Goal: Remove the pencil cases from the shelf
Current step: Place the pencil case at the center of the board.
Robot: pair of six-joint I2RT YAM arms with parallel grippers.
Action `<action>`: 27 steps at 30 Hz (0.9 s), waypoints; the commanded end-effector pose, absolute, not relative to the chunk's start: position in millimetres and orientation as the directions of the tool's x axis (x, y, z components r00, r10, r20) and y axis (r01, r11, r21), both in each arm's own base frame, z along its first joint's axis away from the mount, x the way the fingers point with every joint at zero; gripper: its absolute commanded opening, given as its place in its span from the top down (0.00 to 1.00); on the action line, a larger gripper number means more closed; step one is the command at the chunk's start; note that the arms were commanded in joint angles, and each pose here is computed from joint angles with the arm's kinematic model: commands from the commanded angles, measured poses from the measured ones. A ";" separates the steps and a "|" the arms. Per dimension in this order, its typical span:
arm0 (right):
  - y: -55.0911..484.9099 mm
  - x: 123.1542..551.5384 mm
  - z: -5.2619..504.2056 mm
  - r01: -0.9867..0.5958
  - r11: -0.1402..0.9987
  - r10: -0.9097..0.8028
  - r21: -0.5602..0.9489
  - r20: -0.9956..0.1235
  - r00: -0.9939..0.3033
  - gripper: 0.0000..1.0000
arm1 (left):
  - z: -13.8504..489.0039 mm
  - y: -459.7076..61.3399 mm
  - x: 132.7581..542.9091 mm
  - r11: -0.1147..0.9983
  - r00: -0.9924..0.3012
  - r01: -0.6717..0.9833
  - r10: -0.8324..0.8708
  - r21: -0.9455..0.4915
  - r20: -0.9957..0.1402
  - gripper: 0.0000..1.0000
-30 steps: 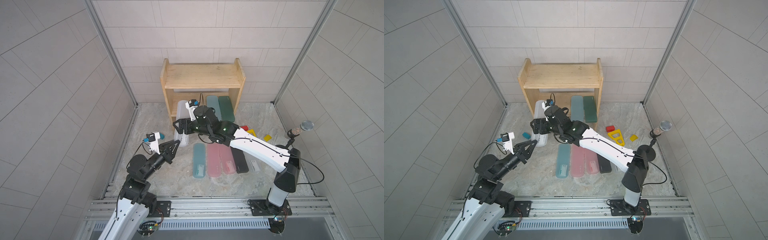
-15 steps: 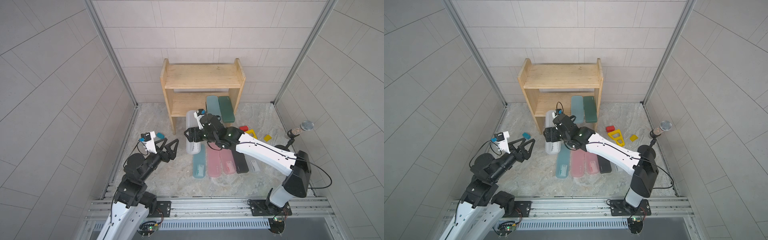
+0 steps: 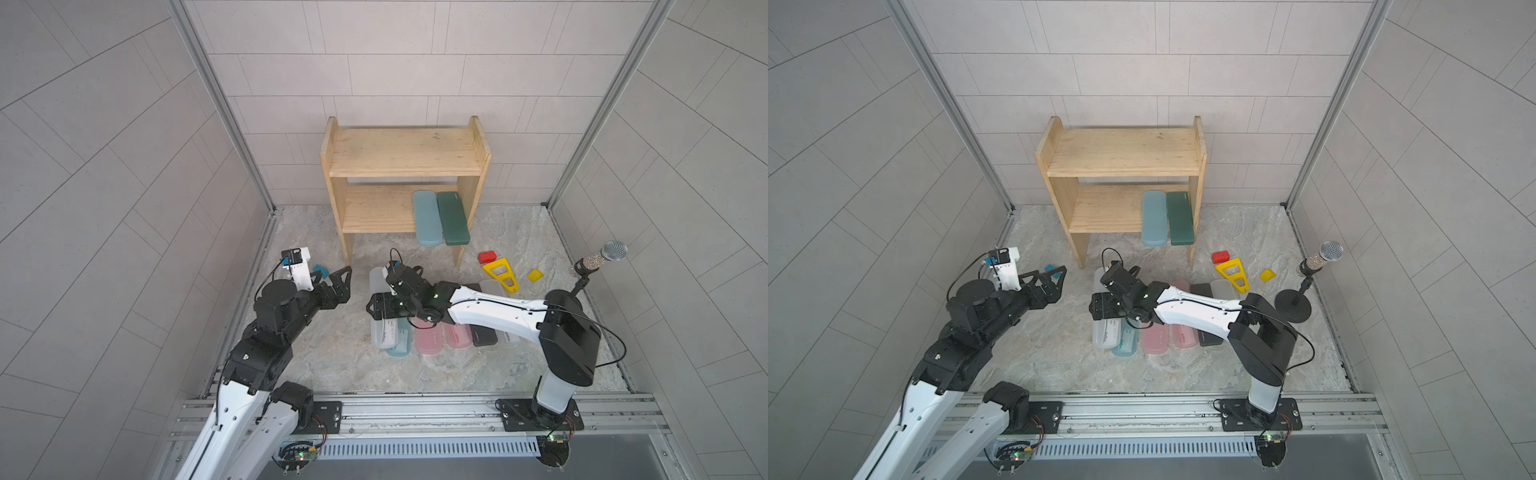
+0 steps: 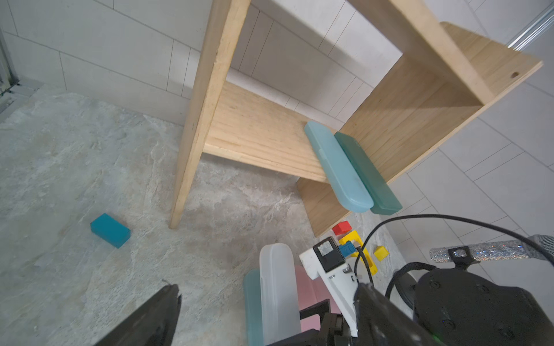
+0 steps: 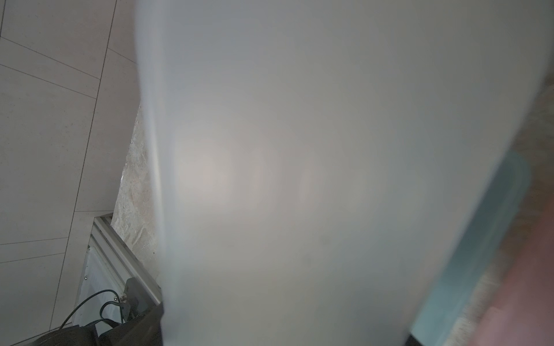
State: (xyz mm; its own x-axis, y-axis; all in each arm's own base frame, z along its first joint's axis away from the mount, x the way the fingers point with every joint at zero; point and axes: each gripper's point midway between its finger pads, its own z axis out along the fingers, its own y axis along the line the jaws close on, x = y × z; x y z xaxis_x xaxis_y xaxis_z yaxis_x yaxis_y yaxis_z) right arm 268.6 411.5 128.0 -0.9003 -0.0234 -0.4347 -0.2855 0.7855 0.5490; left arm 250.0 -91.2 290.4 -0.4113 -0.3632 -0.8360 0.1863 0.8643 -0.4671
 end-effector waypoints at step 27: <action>431.1 283.8 107.6 -0.286 0.835 -0.037 0.470 -0.471 -0.882 0.04 | 280.3 -82.1 243.7 0.874 -0.481 0.130 -0.357 -0.469 -0.800 0.00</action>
